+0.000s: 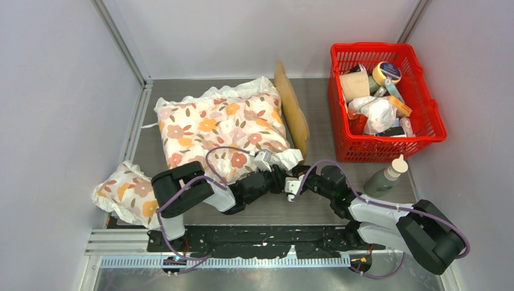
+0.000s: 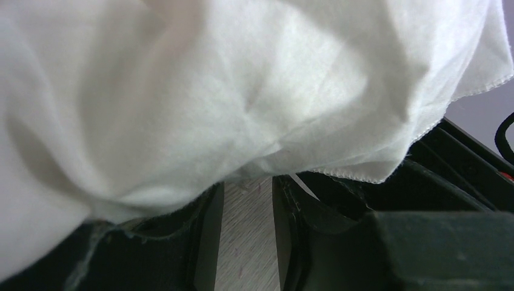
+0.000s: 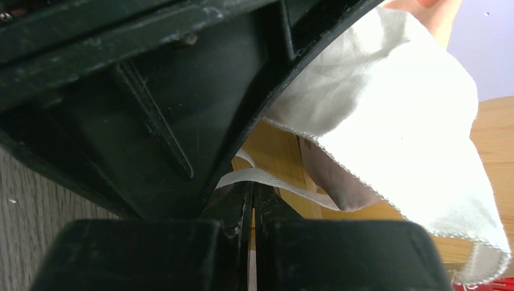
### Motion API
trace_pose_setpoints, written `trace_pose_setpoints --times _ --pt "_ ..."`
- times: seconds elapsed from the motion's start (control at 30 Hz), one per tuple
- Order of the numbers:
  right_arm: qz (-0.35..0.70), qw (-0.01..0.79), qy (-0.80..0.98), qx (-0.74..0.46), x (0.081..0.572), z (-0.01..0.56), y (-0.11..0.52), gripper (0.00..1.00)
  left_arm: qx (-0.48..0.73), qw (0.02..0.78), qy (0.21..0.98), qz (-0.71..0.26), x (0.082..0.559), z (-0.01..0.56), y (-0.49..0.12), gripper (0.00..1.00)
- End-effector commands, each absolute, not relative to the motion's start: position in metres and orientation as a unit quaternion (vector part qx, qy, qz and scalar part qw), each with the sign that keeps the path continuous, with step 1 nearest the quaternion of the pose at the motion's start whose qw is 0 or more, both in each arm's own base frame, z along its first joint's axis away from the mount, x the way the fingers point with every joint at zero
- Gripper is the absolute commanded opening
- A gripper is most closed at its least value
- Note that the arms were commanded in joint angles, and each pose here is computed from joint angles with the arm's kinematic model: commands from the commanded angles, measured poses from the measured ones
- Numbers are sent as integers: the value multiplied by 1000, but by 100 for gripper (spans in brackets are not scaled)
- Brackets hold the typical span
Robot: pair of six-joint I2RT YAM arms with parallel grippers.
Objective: Set up the pet bed
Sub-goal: Tie the ropes to the bed frame.
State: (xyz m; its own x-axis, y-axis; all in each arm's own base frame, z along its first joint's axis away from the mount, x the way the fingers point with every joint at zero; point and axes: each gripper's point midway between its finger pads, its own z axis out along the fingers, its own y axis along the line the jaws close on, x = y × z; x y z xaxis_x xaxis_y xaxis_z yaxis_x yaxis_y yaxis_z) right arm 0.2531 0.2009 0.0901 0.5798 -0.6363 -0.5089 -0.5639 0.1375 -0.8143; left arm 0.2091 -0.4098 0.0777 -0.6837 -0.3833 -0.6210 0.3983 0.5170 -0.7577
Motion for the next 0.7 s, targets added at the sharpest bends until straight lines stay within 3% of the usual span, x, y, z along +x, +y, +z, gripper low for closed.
trace_pose_setpoints --times 0.0,0.43,0.53,0.6,0.67 --pt "-29 626 439 -643 260 114 209 5 -12 402 760 -511 213 90 -412 38" --pt "-29 629 441 -640 261 116 209 5 -21 392 753 -528 213 93 -420 29" --pt "-30 630 444 -637 261 116 208 5 -20 393 751 -531 212 93 -419 17" --pt "-32 632 447 -633 262 118 206 5 -22 390 749 -535 211 94 -418 2" --pt "-44 635 459 -620 266 120 199 5 -21 388 749 -537 209 95 -417 0"
